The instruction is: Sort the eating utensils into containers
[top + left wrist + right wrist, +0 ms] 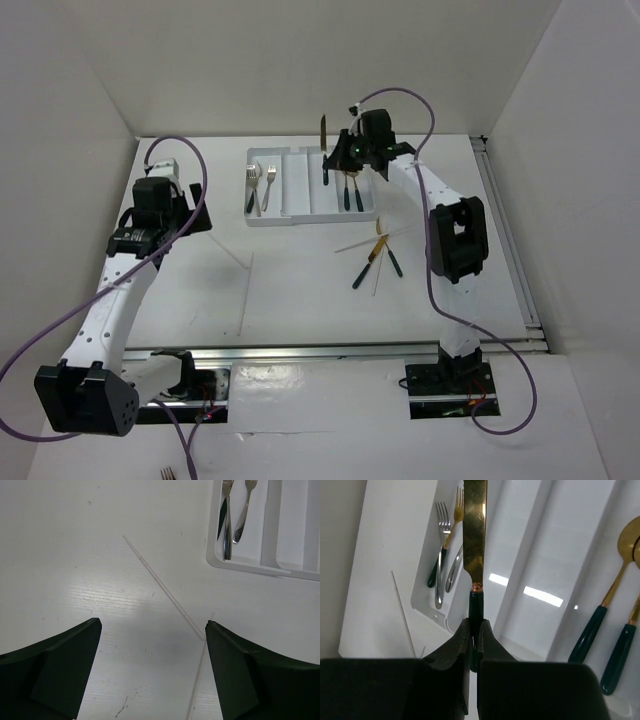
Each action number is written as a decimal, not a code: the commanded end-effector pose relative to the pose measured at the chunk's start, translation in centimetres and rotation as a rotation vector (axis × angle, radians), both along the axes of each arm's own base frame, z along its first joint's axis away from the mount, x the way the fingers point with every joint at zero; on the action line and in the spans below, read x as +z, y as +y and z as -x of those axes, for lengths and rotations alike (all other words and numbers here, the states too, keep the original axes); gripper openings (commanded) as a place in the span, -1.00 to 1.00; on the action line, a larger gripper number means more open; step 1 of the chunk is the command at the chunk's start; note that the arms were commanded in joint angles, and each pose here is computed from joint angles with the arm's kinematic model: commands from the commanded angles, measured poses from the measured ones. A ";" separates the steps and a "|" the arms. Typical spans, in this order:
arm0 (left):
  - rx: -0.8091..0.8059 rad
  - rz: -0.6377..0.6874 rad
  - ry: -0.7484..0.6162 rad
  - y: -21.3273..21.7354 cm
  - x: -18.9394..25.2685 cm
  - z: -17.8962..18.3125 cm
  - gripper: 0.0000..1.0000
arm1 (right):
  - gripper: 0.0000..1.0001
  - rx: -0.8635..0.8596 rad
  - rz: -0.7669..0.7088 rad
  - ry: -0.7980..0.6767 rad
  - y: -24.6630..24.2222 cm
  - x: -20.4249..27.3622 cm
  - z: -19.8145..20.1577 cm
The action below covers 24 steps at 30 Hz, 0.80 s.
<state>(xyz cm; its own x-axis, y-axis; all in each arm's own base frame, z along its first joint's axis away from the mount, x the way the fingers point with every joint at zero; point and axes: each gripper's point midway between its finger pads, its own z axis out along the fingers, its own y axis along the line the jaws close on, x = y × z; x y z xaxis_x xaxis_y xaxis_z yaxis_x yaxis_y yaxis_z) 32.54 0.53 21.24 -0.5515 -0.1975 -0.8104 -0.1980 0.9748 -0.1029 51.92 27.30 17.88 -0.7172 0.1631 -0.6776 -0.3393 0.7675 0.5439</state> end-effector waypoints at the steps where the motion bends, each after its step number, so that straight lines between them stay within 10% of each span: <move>1: 0.031 0.011 -0.075 0.2 2.1 -1.2 0.99 | -1.00 0.076 -0.095 -0.021 3.6 2.6 -0.3; 20: 0.009 0.008 -0.063 -0.3 1.8 -2.5 0.99 | -1.00 0.061 0.001 0.107 1.0 -7.8 -2.5; 24: 0.002 0.014 -0.061 -0.5 2.0 -3.1 0.99 | -0.51 0.062 0.008 0.128 0.4 -9.3 -2.3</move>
